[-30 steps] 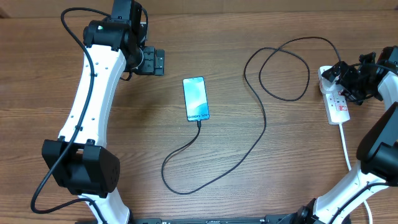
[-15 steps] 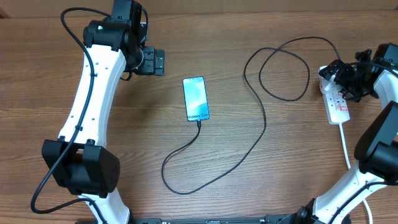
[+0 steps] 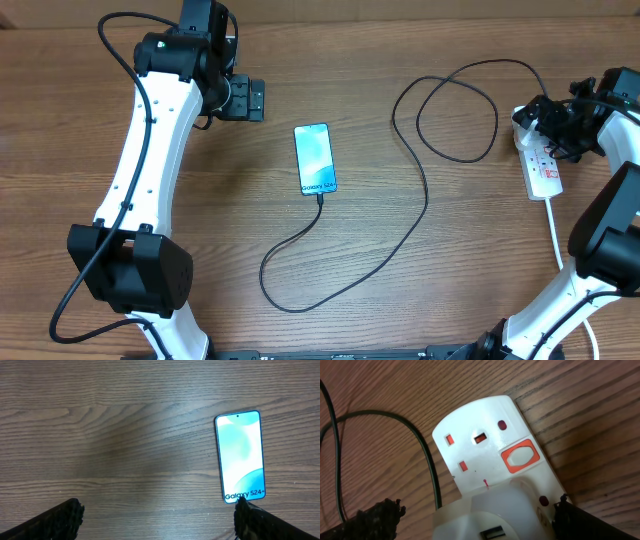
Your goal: Plug charger to phone and switch on socket
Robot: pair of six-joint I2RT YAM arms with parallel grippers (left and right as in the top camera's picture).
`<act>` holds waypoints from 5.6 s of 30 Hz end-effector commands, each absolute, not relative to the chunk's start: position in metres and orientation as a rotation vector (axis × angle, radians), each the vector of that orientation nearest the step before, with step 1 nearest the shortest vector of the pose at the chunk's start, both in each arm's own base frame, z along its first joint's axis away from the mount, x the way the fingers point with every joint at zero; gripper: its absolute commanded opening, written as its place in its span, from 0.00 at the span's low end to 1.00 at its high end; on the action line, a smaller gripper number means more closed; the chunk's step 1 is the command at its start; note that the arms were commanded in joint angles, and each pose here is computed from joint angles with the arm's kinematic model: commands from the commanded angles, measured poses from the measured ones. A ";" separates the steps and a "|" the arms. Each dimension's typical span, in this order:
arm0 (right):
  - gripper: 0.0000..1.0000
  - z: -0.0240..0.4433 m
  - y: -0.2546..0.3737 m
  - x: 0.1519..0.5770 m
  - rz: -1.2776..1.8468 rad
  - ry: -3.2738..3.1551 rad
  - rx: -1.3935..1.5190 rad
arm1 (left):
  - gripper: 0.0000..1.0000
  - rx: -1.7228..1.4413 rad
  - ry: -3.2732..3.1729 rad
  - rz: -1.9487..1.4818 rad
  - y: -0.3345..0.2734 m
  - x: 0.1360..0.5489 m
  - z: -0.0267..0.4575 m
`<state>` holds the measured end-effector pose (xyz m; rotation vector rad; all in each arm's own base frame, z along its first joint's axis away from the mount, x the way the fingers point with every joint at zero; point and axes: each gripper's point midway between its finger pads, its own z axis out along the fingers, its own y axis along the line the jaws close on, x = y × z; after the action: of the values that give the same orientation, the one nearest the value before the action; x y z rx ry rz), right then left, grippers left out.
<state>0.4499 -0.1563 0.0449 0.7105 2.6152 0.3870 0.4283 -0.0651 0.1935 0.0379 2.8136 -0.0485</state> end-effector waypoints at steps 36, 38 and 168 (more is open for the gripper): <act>1.00 0.042 -0.147 0.444 0.441 2.654 0.707 | 1.00 0.060 2.815 -0.036 -0.065 0.430 0.191; 1.00 0.043 -0.144 0.445 0.462 2.649 0.702 | 1.00 0.060 2.815 -0.037 -0.065 0.430 0.191; 1.00 0.053 -0.147 0.445 0.508 2.641 0.567 | 1.00 0.060 2.815 -0.037 -0.065 0.430 0.191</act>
<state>0.4367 -0.1537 0.0463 0.6497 2.6536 0.4734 0.4283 -0.0651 0.1935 0.0379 2.8136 -0.0485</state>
